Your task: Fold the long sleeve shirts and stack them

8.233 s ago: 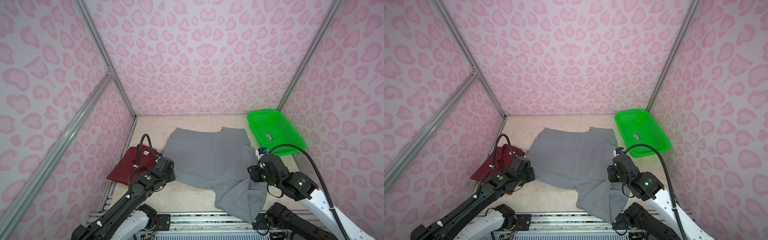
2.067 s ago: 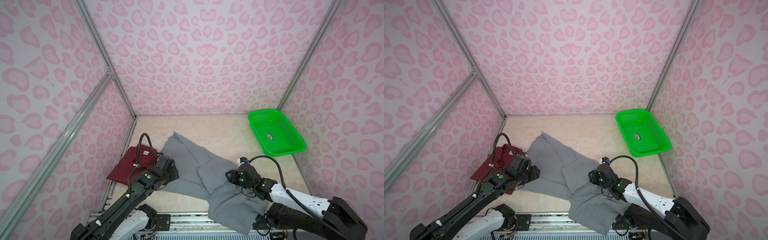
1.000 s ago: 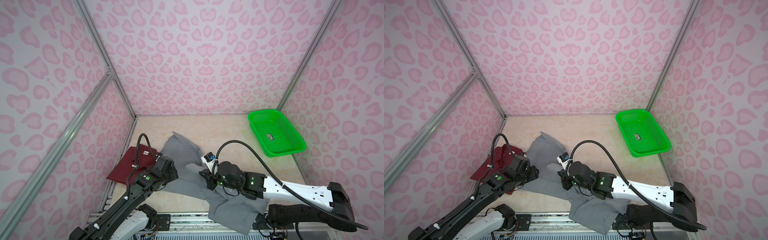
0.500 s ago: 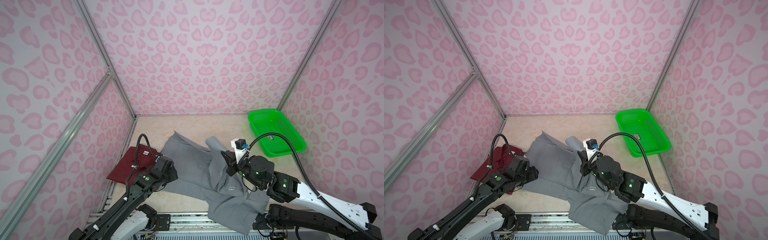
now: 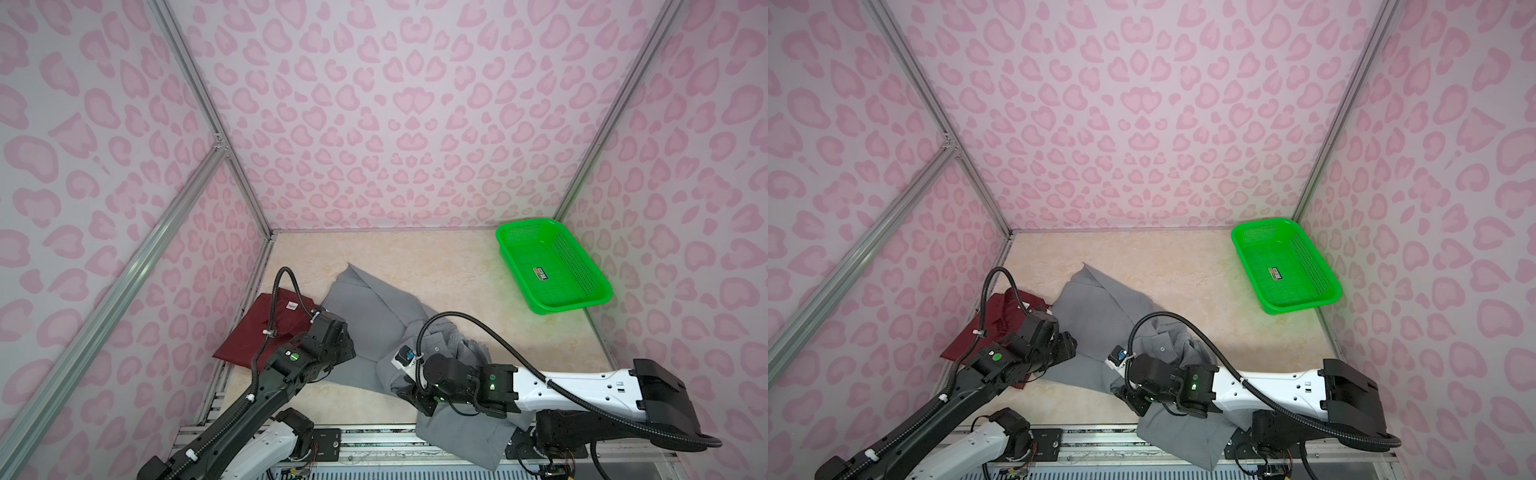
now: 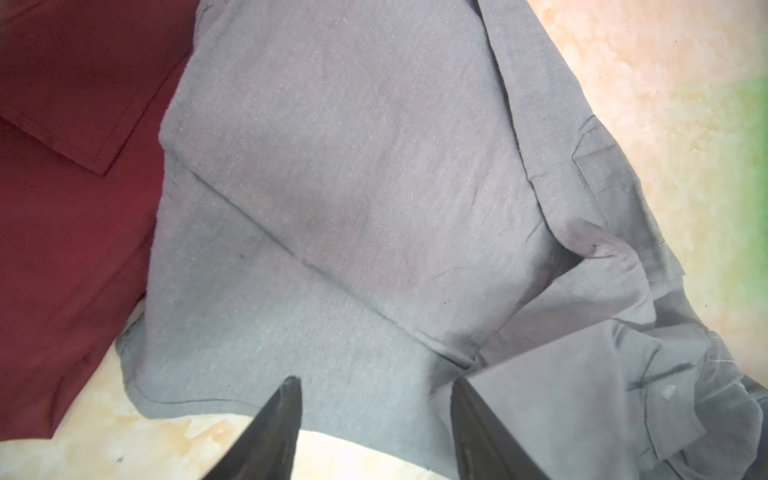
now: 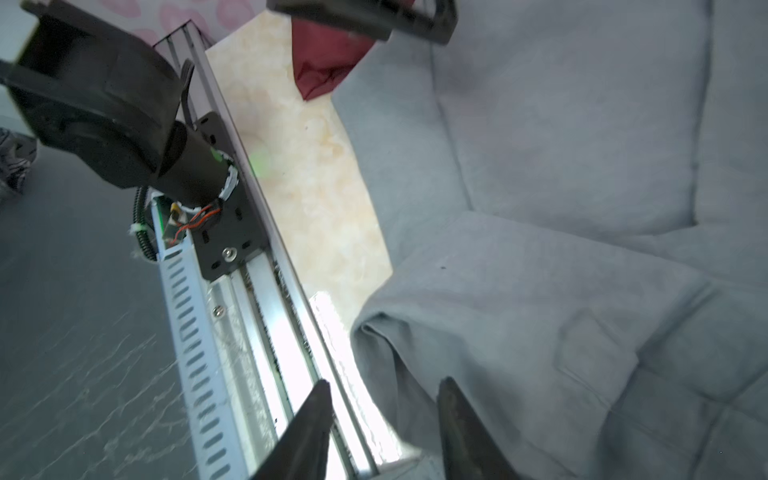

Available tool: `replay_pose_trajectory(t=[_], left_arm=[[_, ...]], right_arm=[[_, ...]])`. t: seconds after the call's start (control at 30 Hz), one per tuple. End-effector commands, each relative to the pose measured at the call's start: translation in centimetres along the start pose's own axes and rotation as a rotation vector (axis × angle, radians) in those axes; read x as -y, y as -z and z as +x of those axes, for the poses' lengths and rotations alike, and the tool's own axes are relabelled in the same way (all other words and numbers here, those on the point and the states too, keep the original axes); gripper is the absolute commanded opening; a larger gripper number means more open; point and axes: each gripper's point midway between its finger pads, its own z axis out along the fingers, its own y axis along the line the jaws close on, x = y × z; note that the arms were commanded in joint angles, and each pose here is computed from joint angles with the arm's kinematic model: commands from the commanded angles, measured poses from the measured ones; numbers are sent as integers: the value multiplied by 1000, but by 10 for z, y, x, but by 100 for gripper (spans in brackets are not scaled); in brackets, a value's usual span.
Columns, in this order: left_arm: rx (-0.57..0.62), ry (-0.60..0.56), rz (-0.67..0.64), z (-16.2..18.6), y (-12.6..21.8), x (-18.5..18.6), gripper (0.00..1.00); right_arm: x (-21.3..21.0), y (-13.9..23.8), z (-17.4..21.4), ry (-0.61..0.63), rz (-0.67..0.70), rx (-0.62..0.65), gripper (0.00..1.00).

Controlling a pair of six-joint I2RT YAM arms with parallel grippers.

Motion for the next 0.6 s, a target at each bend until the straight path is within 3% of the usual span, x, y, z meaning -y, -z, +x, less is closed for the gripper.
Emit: replay_pose_trajectory(t=[0.0, 0.13, 0.23, 0.4, 0.57], left_arm=[[23, -3, -16, -6, 5, -2, 60], [33, -8, -20, -7, 6, -4, 60], [26, -7, -17, -6, 6, -3, 60], [28, -7, -14, -6, 7, -3, 60], [28, -15, -17, -8, 9, -2, 60]], right_arm=[[9, 14, -14, -169, 11, 58, 52], [68, 37, -12, -280, 178, 135, 60], [113, 42, 3, -400, 268, 111, 60], [156, 44, 22, -385, 431, 57, 60], [180, 42, 40, -454, 496, 2, 57]])
